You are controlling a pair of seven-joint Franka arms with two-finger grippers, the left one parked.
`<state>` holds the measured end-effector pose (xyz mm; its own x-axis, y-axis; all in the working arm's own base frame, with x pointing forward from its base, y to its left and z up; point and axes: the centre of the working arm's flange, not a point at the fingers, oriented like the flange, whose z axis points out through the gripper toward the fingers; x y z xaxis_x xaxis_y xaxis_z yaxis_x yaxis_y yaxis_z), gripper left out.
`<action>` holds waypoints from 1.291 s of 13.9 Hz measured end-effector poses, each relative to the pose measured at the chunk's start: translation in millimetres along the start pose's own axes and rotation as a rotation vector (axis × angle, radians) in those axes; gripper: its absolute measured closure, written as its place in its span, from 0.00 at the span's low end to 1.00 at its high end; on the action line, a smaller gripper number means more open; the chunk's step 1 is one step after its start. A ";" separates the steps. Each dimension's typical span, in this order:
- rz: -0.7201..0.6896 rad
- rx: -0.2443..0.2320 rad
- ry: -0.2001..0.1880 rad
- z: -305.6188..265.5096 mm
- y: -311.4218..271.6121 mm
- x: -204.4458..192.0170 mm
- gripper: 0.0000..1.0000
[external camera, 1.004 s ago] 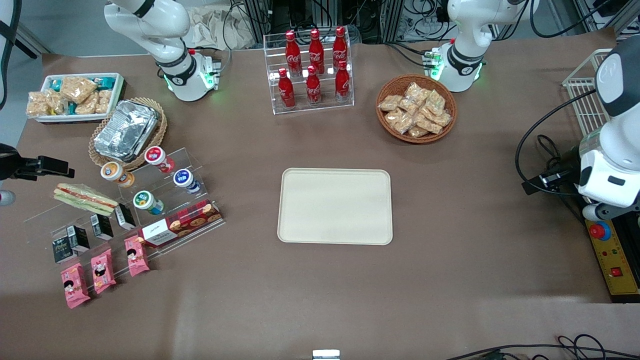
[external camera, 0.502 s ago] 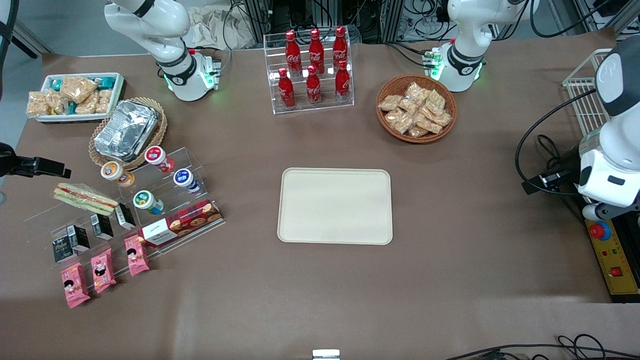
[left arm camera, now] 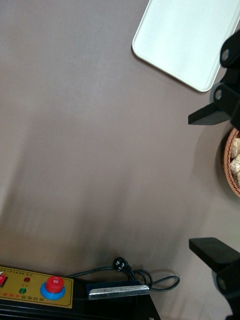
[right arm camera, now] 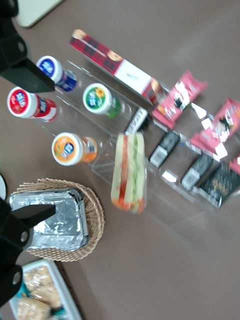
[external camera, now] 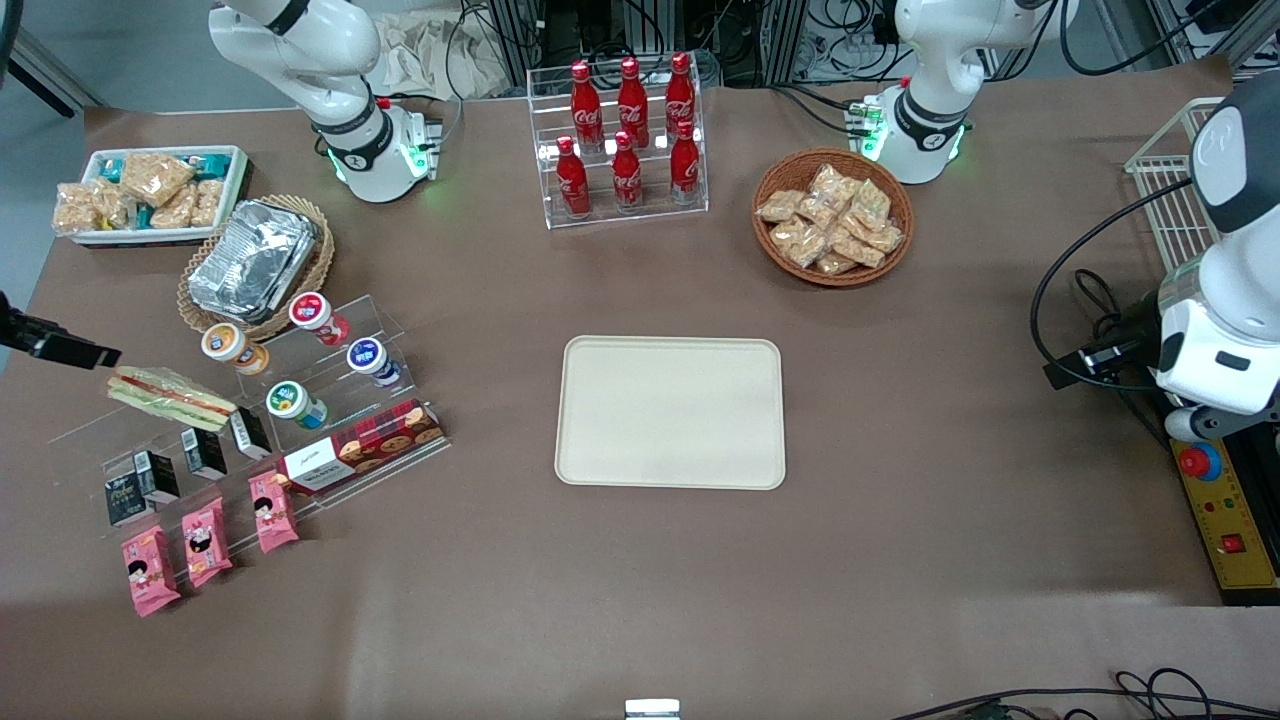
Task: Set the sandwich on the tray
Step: 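Move the right gripper down to the wrapped sandwich on the acrylic rack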
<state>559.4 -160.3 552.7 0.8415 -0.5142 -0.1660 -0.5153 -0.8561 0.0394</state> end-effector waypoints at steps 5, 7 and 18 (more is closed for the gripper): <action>0.437 0.001 0.021 2.8 5.7 7.5 0.01; 0.614 0.007 0.029 6.7 3.6 12.2 0.01; 0.987 0.005 0.024 52.8 18.3 40.8 0.02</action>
<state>575.8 -194.2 494.6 0.0369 -0.9985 -0.0414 -0.9885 -0.0425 0.1451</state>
